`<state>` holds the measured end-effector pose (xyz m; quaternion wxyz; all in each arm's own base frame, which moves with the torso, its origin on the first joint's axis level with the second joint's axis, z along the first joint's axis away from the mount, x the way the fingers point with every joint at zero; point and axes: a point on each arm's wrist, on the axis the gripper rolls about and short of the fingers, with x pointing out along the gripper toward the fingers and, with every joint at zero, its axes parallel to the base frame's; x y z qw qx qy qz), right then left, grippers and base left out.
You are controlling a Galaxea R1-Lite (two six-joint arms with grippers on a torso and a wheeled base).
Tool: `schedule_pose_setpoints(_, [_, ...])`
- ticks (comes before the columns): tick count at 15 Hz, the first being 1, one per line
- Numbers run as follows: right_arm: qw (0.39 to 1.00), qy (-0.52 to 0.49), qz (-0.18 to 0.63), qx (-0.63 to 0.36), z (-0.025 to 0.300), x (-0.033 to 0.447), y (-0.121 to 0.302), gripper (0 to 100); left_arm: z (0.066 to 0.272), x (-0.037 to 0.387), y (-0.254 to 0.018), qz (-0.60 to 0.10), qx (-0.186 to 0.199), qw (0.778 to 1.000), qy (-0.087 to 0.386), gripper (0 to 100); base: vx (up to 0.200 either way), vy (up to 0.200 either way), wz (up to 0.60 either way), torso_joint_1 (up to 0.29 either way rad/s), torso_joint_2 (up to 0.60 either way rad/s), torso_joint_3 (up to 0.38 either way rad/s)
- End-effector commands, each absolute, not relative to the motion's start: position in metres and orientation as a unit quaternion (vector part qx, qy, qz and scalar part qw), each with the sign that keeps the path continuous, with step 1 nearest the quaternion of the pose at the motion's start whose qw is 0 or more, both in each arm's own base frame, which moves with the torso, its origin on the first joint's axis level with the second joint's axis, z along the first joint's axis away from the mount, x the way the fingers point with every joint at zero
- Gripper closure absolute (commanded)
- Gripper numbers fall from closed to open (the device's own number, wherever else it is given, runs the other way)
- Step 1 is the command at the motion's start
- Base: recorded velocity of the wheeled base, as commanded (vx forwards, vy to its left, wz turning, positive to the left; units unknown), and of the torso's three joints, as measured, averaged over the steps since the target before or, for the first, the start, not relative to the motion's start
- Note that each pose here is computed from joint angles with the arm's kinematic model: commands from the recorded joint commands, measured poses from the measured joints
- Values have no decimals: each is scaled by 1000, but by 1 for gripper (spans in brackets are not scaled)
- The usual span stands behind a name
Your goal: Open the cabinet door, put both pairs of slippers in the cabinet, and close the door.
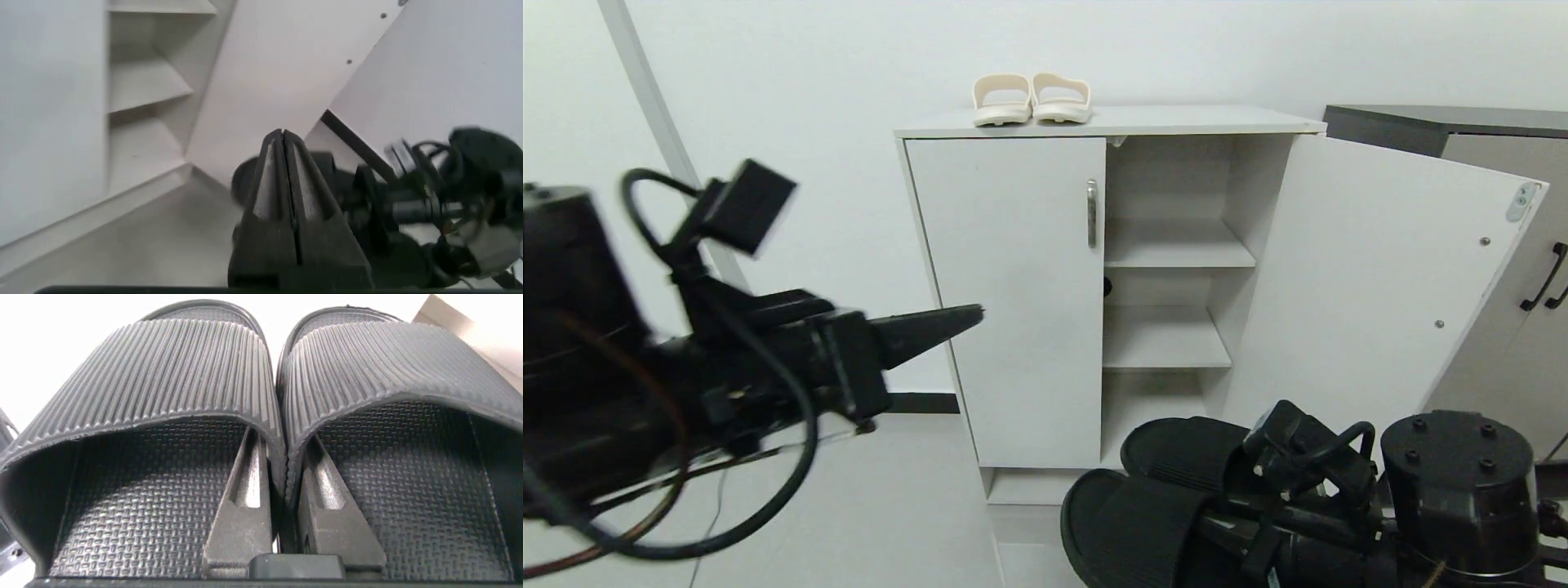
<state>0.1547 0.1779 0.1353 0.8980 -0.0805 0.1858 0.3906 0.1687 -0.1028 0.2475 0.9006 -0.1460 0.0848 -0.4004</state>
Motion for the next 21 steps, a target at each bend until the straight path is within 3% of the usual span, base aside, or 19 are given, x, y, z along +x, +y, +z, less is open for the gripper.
schedule_pose_setpoints(1, [899, 185, 389, -80, 136, 156, 179, 100, 229, 81, -49, -330, -142, 933, 25, 100, 0, 0, 0, 0, 0, 0])
schedule_pose_setpoints(3, [901, 185, 384, -79, 136, 158, 177, 100, 215, 50, -28, -273, -125, 954, 24, 100, 0, 0, 0, 0, 0, 0])
schedule_pose_setpoints(7, [904, 185, 379, -76, 136, 162, 179, 100, 178, 10, -3, -134, -52, 988, 48, 100, 0, 0, 0, 0, 0, 0])
schedule_pose_setpoints(8, [904, 186, 376, -75, 136, 163, 179, 100, 172, 7, -1, -112, -48, 992, 46, 100, 0, 0, 0, 0, 0, 0])
schedule_pose_setpoints(10, [909, 181, 369, -71, 135, 169, 180, 100, 138, -2, 3, -16, -46, 998, 50, 100, 0, 0, 0, 0, 0, 0])
schedule_pose_setpoints(14, [910, 174, 370, -70, 135, 169, 180, 100, 95, -19, 4, 105, -45, 993, 16, 100, 0, 0, 0, 0, 0, 0])
schedule_pose_setpoints(17, [910, 174, 370, -71, 134, 170, 180, 100, 80, -24, 4, 93, -25, 995, -16, 100, 0, 0, 0, 0, 0, 0])
schedule_pose_setpoints(21, [908, 181, 371, -73, 131, 171, 184, 100, 76, -23, -1, -15, 22, 1000, 0, 100, 0, 0, 0, 0, 0, 0])
